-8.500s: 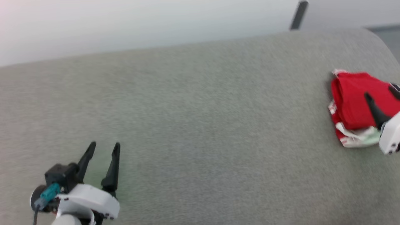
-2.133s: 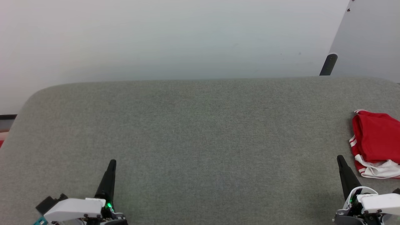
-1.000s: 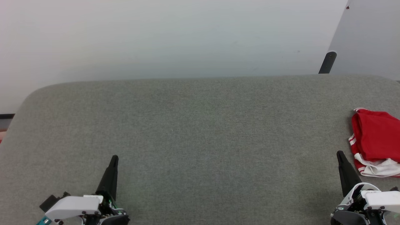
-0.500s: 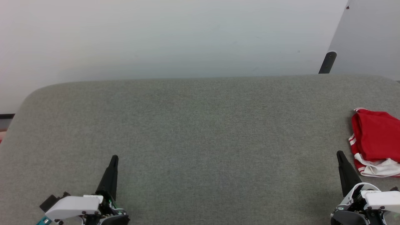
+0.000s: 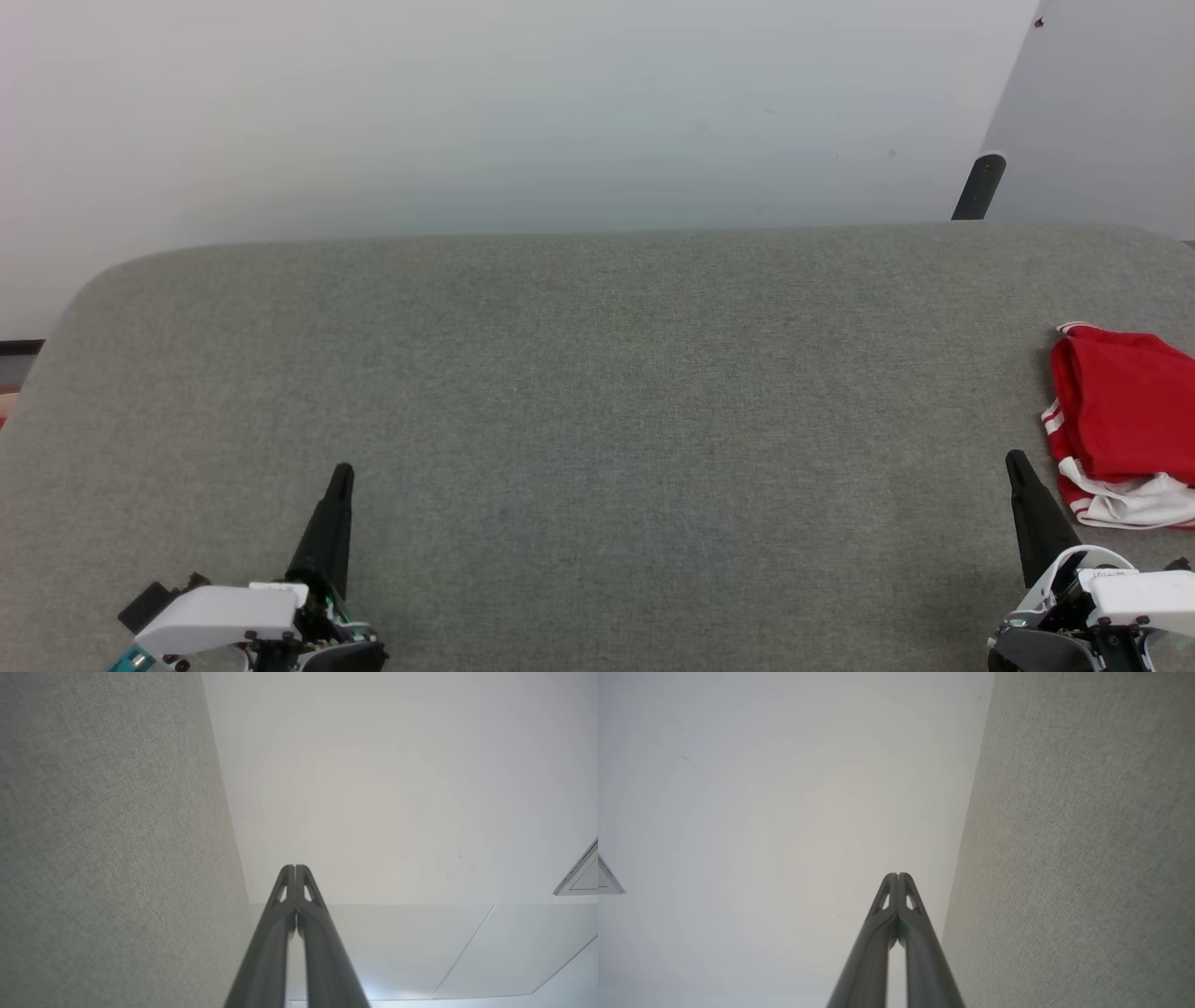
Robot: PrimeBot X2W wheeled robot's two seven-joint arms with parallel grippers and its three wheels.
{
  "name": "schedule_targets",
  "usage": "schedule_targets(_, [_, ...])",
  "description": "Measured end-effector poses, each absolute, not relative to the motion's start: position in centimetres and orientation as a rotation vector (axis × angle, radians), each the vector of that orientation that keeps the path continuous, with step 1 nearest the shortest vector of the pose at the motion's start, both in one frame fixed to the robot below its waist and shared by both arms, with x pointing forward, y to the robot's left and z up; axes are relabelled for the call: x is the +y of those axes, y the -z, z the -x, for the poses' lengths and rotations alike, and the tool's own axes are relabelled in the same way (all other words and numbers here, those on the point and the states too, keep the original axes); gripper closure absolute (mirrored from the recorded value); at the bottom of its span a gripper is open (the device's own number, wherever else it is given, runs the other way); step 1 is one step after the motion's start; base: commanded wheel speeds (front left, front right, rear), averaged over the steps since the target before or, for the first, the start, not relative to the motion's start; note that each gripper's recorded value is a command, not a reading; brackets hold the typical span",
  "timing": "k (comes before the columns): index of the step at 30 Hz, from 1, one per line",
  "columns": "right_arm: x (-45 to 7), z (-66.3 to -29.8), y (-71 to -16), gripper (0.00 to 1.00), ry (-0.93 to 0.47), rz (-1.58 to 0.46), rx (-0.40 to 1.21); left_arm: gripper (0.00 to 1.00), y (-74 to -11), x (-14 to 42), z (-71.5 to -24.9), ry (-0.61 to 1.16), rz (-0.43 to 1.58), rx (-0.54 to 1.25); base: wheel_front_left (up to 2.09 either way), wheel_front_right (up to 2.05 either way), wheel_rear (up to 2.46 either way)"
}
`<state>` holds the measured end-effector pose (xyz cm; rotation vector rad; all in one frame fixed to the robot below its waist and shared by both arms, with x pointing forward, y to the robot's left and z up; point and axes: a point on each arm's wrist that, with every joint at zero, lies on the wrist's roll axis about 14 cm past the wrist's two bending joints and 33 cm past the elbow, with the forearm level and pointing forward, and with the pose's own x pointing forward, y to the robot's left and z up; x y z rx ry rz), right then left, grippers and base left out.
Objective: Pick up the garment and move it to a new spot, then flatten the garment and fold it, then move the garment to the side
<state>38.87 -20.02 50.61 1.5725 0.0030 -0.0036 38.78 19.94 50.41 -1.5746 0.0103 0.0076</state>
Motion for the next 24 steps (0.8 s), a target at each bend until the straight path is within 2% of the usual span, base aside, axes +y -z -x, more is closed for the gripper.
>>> schedule_targets(24, [-20.02, -38.87, -50.61, 1.00, 0.004, -1.573, 0.003, 1.00, -50.42, 19.93, -38.79, -0.007, 1.575, 0.010, 0.00, 0.00, 0.00])
